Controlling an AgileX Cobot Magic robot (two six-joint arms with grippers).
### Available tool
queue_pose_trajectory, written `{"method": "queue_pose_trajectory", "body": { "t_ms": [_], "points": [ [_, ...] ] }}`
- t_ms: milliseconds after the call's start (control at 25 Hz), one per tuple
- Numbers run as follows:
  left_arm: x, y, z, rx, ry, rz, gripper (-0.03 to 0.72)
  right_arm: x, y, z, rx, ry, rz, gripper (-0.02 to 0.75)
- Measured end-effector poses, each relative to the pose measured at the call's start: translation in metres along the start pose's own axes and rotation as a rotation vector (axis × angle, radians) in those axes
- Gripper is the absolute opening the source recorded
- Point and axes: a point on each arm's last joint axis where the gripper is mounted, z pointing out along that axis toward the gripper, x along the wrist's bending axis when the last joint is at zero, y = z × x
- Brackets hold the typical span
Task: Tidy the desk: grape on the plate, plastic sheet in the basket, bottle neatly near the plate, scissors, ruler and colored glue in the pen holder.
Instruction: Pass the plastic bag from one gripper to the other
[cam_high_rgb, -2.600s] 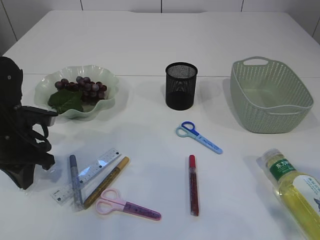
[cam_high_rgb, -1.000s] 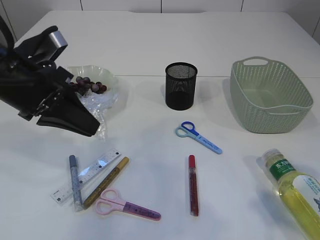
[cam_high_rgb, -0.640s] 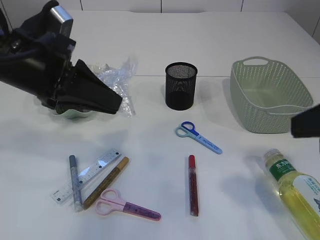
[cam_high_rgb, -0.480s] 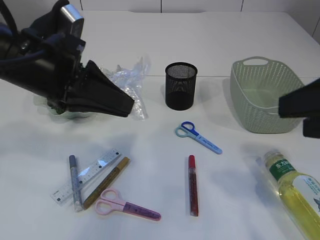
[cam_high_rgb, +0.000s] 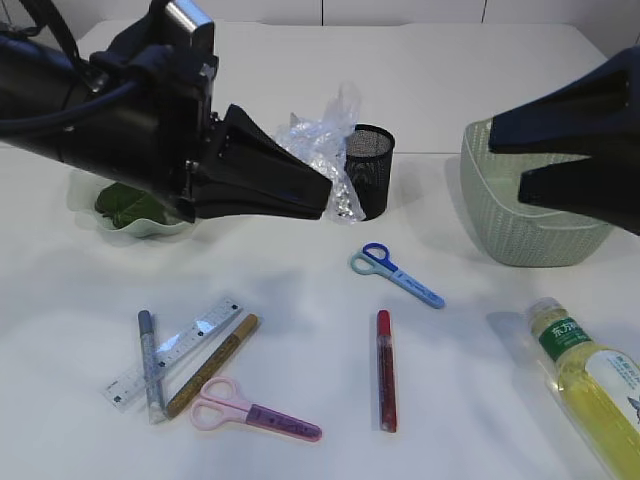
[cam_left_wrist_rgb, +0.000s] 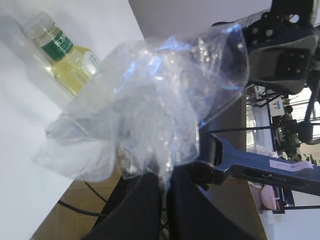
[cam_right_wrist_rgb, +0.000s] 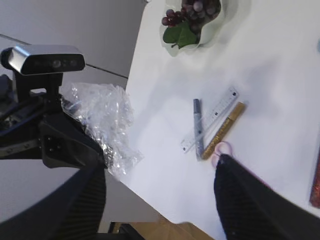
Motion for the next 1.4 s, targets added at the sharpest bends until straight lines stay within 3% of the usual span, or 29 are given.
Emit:
{"method": "queue_pose_trajectory", "body": {
  "t_ms": [400,720,1000,1400],
  "points": [
    [-0.016,0.0,0.016,-0.031,-0.105,0.029,-0.006,-0.007,0.018,0.015,-0.087,0.158,-0.027,0.531],
    [-0.016,0.019,0.029,-0.044,-0.142,0.039,-0.006,-0.004,0.022,0.017,-0.112,0.248,-0.057,0.531],
    [-0.012,0.038,0.041,-0.044,-0.155,0.056,-0.006,-0.001,0.022,0.016,-0.118,0.276,-0.065,0.531],
    [-0.013,0.034,0.052,-0.016,-0.163,0.05,-0.006,-0.004,0.023,0.018,-0.122,0.276,-0.106,0.531]
  ]
}}
